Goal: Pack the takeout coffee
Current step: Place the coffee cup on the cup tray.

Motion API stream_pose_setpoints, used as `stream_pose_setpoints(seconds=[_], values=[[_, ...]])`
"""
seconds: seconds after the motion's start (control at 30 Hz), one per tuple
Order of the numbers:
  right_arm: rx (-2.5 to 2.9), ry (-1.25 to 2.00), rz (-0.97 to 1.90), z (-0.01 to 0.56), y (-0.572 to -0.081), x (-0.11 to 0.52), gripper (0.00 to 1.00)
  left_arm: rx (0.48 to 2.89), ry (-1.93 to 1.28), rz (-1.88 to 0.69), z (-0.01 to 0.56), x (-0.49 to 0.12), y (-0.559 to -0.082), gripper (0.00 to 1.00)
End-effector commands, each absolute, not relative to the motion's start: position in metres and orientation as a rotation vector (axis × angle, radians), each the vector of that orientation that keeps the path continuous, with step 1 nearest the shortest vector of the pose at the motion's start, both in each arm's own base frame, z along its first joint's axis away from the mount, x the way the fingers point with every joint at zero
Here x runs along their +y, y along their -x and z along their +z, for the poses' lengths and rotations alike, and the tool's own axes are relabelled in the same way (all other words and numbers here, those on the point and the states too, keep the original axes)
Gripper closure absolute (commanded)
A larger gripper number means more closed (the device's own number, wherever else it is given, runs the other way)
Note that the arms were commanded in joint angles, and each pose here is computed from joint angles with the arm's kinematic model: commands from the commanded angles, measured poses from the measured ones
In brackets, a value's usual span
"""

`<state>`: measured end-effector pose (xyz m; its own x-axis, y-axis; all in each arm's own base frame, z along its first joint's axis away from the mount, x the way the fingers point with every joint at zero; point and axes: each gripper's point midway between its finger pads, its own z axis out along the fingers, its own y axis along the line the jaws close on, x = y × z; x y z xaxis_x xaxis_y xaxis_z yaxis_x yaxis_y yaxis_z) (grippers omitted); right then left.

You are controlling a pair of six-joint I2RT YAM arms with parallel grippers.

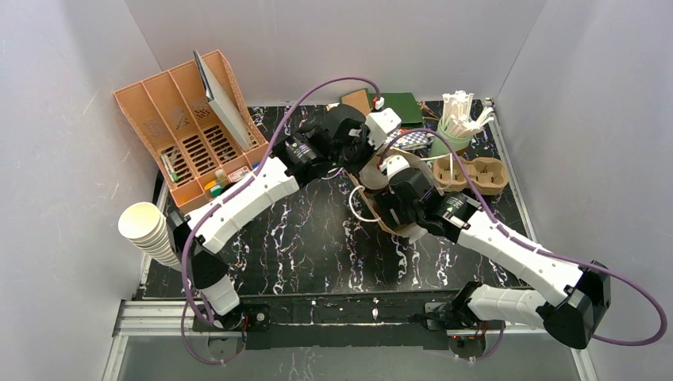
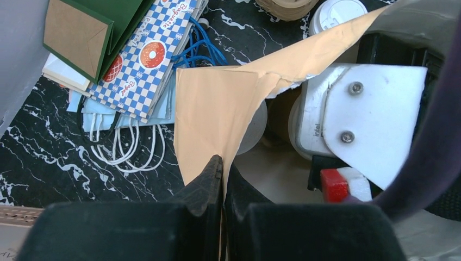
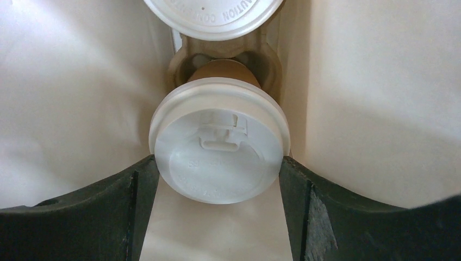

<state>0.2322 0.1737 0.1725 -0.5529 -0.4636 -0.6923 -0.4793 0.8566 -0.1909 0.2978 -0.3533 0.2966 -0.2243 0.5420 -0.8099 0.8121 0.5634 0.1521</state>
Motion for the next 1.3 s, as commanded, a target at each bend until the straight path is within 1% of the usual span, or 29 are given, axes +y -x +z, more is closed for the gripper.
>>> stream_pose_setpoints(seconds=[0.0, 0.1, 0.23, 0.5, 0.77, 0.97, 1.17, 1.27], values=[[2.184, 0.695, 0.104, 0.197, -0.238, 0.191, 0.64, 1.847, -1.008, -0.399, 0.327, -0.352, -0.299, 1.0], [2.178, 0.708, 0.053, 0.205, -0.239, 0.193, 0.64, 1.898, -0.995, -0.414, 0.32, -0.361, -0.304, 1.0], [2.12, 0.706, 0.034, 0.22, -0.238, 0.197, 0.64, 1.925, -0.974, -0.365, 0.321, -0.362, -0.315, 1.0], [2.132, 0.718, -0.023, 0.22, -0.211, 0.188, 0.64, 1.946, -0.956, -0.353, 0.319, -0.358, -0.319, 1.0], [2.096, 0.667, -0.122, 0.255, -0.212, 0.176, 0.63, 1.98, -0.967, -0.362, 0.31, -0.357, -0.315, 1.0], [2.104, 0.728, -0.099, 0.238, -0.201, 0.194, 0.63, 1.982, -0.96, -0.382, 0.311, -0.359, -0.313, 1.0], [2.143, 0.734, -0.197, 0.205, -0.202, 0.191, 0.63, 1.983, -0.948, -0.39, 0.313, -0.355, -0.31, 1.0], [2.15, 0.71, -0.137, 0.199, -0.199, 0.194, 0.63, 1.974, -0.942, -0.392, 0.316, -0.352, -0.309, 1.0]])
